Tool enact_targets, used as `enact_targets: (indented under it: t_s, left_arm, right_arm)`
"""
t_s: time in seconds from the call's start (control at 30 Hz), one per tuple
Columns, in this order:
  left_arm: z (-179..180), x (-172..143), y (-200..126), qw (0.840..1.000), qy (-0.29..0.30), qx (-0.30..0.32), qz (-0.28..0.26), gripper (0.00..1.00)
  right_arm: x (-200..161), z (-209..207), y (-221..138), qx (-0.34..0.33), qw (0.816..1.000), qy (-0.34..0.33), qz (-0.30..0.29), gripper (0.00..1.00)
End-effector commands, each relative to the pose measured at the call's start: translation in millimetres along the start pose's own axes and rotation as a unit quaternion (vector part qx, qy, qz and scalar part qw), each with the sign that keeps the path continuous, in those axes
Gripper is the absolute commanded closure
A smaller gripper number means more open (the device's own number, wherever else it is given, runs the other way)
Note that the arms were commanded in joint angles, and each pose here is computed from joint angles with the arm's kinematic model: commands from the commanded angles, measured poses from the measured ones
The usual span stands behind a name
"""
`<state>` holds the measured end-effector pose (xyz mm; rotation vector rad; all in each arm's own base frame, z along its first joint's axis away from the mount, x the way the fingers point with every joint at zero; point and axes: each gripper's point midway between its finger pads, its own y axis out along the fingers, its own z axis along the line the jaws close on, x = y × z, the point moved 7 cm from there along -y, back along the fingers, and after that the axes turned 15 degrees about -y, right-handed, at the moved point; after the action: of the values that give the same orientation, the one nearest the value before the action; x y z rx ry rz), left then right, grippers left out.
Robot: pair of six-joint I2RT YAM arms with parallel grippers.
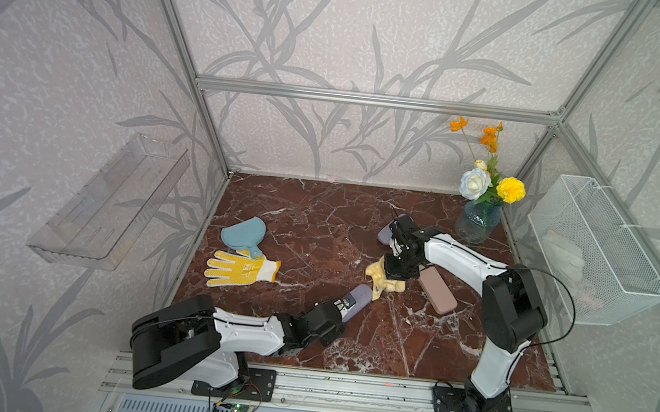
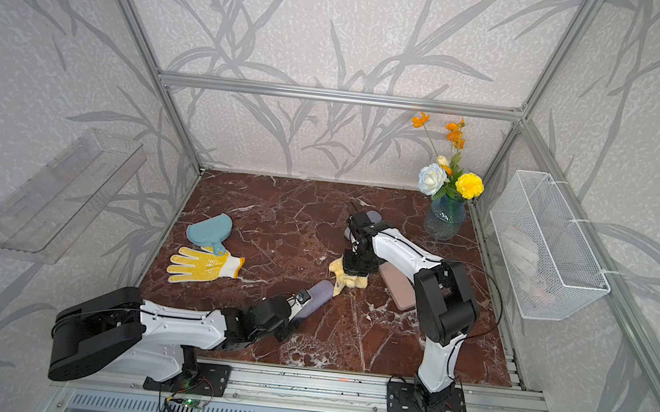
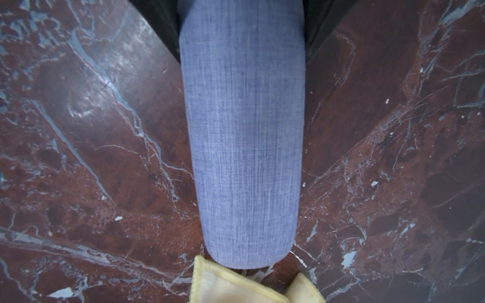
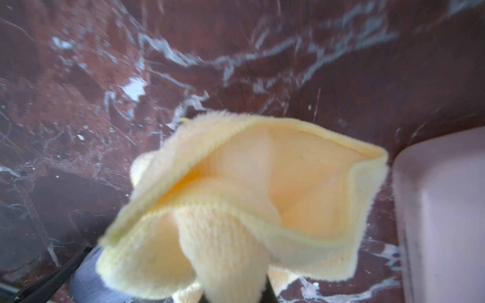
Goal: Wipe the eyeglass case
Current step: Wipe the dirt from the eyeglass case.
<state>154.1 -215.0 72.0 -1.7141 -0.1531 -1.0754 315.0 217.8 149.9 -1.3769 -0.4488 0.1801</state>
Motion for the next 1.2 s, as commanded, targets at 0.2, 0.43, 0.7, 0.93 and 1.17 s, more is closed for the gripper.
enact_targets:
  t_s: [0.2, 0.43, 0.7, 0.93, 1.17]
  left_arm:
    - [-0.1, -0.1, 0.1, 0.998, 0.029, 0.060, -0.009, 0.84]
    - [-6.0, -0.6, -0.7, 0.994, 0.058, 0.095, -0.020, 0.84]
    - [-8.9, -2.4, -0.7, 0.992, 0.067, 0.106, -0.022, 0.85]
    - [-12.2, -2.1, 1.0, 0.992, 0.075, 0.095, -0.018, 0.85]
    - [-12.0, -2.9, 1.3, 0.993, 0.072, 0.094, -0.019, 0.85]
  right_arm:
    - [-5.5, 137.6, 9.2, 0.127, 0.976, -0.169, 0.051, 1.00]
    - [-28.3, 143.8, 45.9, 0.243, 0.951, -0.130, 0.141, 1.00]
    - [-12.0, 20.5, 55.2, -0.020, 0.988, -0.085, 0.125, 1.00]
    - [12.6, 58.5, 4.8, -0.009, 0.988, -0.148, 0.037, 1.00]
    - [-24.8, 131.3, 15.2, 0.245, 0.953, -0.149, 0.099, 1.00]
